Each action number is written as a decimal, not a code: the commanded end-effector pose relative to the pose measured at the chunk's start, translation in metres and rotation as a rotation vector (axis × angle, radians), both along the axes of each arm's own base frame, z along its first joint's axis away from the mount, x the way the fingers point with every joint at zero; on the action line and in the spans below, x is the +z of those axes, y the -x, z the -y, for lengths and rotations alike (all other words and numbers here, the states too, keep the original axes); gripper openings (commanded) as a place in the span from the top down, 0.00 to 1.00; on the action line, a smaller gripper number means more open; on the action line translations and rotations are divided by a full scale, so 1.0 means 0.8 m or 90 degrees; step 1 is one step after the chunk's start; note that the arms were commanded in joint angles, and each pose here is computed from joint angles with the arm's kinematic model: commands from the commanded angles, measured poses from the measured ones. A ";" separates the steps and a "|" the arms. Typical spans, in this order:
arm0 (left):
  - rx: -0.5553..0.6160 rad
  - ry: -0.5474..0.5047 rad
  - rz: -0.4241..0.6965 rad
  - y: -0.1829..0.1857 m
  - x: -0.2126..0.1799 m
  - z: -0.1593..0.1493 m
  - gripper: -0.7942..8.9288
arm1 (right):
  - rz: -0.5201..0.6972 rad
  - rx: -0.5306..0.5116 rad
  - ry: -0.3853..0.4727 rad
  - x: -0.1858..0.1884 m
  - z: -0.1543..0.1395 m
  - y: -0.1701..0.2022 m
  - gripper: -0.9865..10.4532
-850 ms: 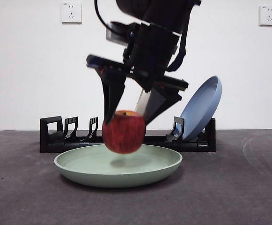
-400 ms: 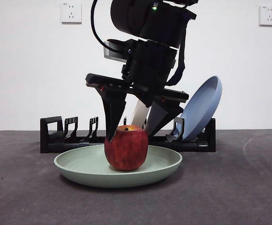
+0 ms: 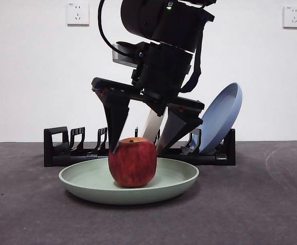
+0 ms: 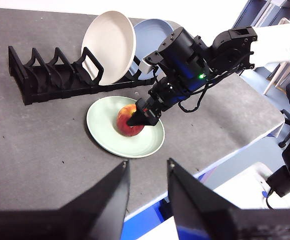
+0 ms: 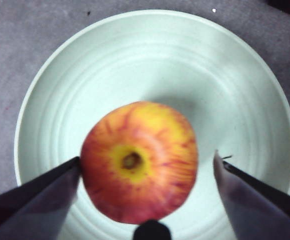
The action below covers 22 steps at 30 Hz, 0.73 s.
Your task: Take the green plate from the plate rack,put the plate on the table,take the apple from the table,put the apple in the plate
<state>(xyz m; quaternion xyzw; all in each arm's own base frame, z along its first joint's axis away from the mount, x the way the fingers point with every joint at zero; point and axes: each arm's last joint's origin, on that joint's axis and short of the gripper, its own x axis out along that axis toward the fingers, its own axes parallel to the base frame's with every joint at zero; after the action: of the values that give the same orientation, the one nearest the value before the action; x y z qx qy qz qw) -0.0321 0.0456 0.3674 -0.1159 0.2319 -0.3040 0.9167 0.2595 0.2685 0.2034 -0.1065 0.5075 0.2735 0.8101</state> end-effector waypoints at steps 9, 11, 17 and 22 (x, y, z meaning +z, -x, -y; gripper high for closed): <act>0.004 0.008 0.004 0.001 0.000 -0.001 0.79 | 0.007 0.010 -0.002 0.051 -0.011 -0.009 0.50; 0.004 0.009 0.004 0.001 0.000 -0.001 0.79 | 0.011 0.025 0.006 0.073 -0.012 -0.010 0.50; 0.043 -0.007 0.010 -0.007 0.004 0.005 0.79 | 0.021 0.081 0.039 0.141 0.000 0.001 0.50; 0.044 -0.068 -0.014 -0.027 0.011 0.028 0.79 | 0.051 0.113 0.036 0.195 0.032 0.031 0.50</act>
<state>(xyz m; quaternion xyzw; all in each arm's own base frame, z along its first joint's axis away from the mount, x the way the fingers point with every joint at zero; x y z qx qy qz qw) -0.0132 0.0265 0.3753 -0.0887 0.2537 -0.2590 0.9277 0.2404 0.2486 0.3502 -0.1722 0.4807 0.3154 0.7998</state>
